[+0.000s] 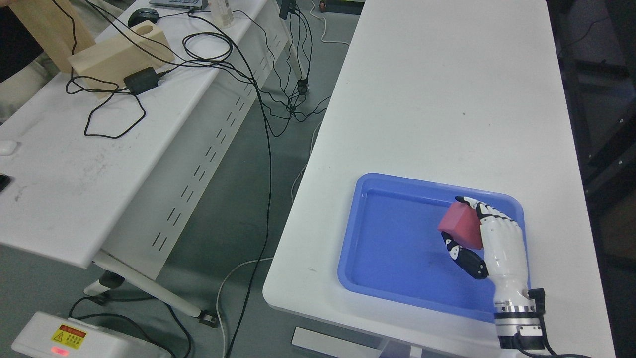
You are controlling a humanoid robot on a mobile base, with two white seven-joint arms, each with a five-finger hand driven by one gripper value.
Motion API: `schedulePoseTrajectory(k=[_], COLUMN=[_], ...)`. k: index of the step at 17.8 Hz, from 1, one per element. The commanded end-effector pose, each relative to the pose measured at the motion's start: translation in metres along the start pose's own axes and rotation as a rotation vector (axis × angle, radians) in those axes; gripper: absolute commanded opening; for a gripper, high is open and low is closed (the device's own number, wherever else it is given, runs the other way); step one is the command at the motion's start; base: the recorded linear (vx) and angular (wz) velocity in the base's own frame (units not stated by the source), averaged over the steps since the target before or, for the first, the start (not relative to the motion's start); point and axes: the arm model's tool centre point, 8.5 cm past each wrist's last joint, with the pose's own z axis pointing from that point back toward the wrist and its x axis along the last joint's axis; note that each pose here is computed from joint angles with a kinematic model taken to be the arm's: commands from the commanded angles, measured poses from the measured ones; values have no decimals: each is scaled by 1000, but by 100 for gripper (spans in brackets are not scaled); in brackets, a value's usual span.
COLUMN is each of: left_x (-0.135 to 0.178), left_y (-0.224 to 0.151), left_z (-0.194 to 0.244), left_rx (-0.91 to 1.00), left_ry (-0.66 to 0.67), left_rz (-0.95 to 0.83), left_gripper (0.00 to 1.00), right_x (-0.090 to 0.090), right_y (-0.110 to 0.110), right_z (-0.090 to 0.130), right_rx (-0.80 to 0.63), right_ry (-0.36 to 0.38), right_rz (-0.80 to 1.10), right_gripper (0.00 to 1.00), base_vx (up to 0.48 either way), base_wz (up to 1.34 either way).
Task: Pick pink block from left shelf to tray
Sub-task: 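Lower the pink cube into the blue tray with the right hand, then open the right hand to release the cube and withdraw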
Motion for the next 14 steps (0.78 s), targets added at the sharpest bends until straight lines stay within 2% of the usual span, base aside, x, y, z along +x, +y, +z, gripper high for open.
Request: schedulePoseTrajectory(k=[1,5,7,9,10,14], left_x=[7,7,7,7,7,7], left_y=[11,11,11,11,11,11], left_z=[0,0,0,0,0,0], left_rx=[18,18,18,18,18,18], left_ry=[-19,-19,-19,-19,-19,-19], left_rz=[4,4,4,4,4,4], left_gripper=[100,100,100,100,100,100], right_x=[-3,-10,-13,-14,-15,-16], right_y=[2,1,0,-2,-2,-5], right_z=[2,3,4,4,4,4], right_rx=[18,33,28,20,15,-12], right_ry=[15,59,71,77,83,91], right_rz=[0,-179,-234,-271,-299,-406], right_gripper=[50,76,82,95,99,100], base_vx=[0,-6,0,0,0,0], base_wz=[0,1,0,0,0,0])
